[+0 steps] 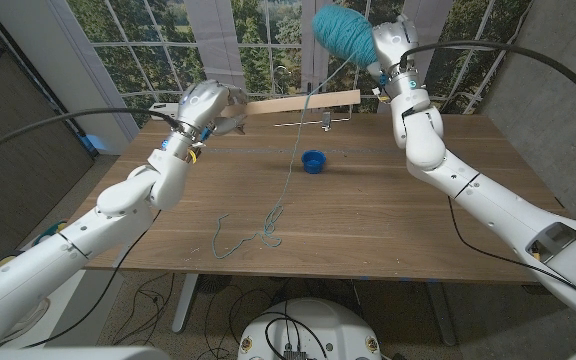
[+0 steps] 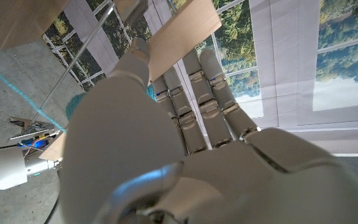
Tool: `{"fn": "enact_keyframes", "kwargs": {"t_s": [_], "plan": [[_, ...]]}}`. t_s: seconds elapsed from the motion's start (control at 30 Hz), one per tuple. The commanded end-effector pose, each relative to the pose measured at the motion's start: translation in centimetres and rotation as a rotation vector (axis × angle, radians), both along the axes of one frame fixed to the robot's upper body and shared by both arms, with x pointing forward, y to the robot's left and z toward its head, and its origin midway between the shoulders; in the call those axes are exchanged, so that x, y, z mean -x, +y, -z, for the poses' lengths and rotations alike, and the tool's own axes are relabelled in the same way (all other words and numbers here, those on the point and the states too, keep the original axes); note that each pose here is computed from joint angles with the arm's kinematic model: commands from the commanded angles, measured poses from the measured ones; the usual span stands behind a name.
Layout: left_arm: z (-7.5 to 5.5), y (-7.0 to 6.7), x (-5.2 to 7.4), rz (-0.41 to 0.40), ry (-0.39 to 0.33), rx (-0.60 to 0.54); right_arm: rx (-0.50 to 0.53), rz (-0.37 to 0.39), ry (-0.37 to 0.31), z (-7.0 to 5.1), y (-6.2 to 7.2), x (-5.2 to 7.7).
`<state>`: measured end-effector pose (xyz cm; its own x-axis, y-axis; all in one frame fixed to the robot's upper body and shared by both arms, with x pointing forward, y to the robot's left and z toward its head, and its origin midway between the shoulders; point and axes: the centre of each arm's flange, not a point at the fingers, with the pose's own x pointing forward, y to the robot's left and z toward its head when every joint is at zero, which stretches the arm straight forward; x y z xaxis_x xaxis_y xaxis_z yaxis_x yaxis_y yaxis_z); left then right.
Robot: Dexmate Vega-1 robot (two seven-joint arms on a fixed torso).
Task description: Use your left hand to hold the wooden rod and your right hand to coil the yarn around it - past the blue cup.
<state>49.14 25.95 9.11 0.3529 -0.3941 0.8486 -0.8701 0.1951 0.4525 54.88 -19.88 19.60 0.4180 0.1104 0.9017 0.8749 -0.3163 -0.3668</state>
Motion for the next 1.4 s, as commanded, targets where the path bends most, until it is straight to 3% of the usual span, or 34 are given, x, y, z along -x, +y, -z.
{"fn": "enact_keyframes", "kwargs": {"t_s": [0.03, 0.1, 0.47, 0.83, 1.4], "plan": [[-1.2, 0.6, 0.5, 0.048, 0.007, 0.055, -0.059, 0.062, 0.145, 3.4, -2.5, -2.9], [-1.4, 0.7, 0.5, 0.078, 0.009, 0.076, -0.060, 0.063, 0.166, 4.1, -2.6, -3.4], [-2.4, 0.1, 0.1, 0.048, -0.015, 0.057, -0.082, 0.025, 0.228, 7.3, -2.7, -5.0], [-3.6, -0.9, -0.4, 0.009, 0.023, 0.012, -0.068, -0.032, 0.253, 10.4, -2.4, -4.6], [-6.3, -1.1, 0.1, -0.031, -0.053, 0.030, -0.116, -0.083, 0.281, 15.5, -3.0, -3.7]]}}
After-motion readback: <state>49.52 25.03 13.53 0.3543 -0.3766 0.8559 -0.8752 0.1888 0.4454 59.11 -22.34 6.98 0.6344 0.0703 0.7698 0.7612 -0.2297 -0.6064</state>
